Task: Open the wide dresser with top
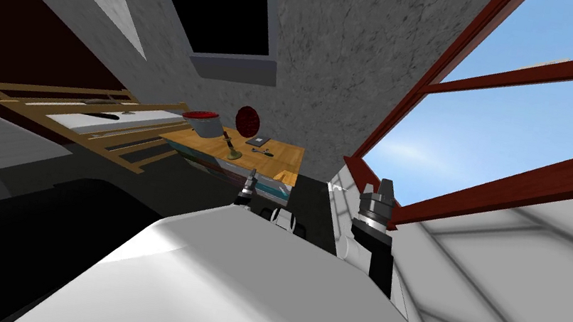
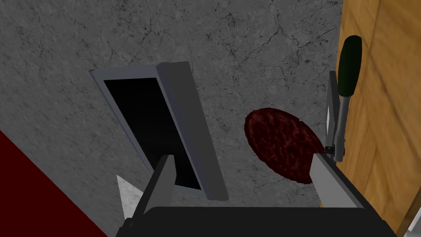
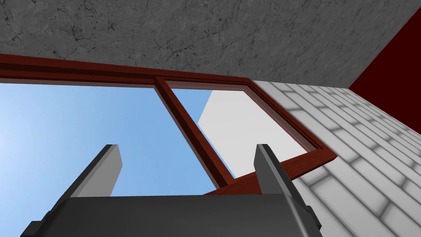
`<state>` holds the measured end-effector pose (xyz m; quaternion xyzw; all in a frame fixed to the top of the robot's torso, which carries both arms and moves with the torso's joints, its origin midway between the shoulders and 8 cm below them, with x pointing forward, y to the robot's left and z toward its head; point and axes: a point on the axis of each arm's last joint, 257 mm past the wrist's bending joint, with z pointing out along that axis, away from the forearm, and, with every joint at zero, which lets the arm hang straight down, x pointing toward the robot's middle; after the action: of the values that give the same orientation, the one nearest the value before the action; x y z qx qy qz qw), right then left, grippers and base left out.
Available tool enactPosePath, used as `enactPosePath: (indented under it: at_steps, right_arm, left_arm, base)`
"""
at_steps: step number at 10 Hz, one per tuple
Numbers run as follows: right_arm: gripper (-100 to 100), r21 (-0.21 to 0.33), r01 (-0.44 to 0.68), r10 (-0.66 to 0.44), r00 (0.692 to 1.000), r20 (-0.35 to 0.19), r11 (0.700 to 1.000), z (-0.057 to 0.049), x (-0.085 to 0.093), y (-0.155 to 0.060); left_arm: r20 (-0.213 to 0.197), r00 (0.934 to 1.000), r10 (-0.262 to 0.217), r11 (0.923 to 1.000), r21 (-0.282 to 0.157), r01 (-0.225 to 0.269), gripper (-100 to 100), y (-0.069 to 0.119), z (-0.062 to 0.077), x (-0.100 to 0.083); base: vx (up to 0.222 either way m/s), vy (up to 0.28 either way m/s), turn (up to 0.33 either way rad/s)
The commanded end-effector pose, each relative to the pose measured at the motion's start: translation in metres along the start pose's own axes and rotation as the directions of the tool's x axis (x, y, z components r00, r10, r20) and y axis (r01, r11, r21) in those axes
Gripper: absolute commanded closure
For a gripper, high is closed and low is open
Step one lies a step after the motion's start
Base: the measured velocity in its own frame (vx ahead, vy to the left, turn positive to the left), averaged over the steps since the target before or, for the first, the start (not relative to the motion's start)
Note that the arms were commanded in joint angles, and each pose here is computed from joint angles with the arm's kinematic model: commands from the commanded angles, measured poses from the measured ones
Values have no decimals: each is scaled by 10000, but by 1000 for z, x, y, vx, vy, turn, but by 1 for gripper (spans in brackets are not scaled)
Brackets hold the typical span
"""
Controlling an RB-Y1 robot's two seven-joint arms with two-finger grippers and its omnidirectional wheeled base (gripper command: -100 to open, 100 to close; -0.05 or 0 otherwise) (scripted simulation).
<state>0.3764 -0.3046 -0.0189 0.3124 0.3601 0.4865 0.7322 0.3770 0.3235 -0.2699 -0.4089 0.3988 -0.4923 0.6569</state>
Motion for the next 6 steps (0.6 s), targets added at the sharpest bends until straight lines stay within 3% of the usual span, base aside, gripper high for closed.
enactPosePath:
  at_steps: [1, 6]
  right_arm:
    - [0, 1, 1, -1, 10000, 0, 10000, 0, 0, 0]
    - [0, 1, 1, -1, 10000, 0, 10000, 0, 0, 0]
  left_arm:
    - [34, 9999, 110, 9991, -404, -108, -100, 19, -10, 1]
    - [40, 9996, 292, 9923, -1203, -285, -100, 52, -33, 1]
  base:
    - [38, 23, -114]
    - [26, 16, -72]
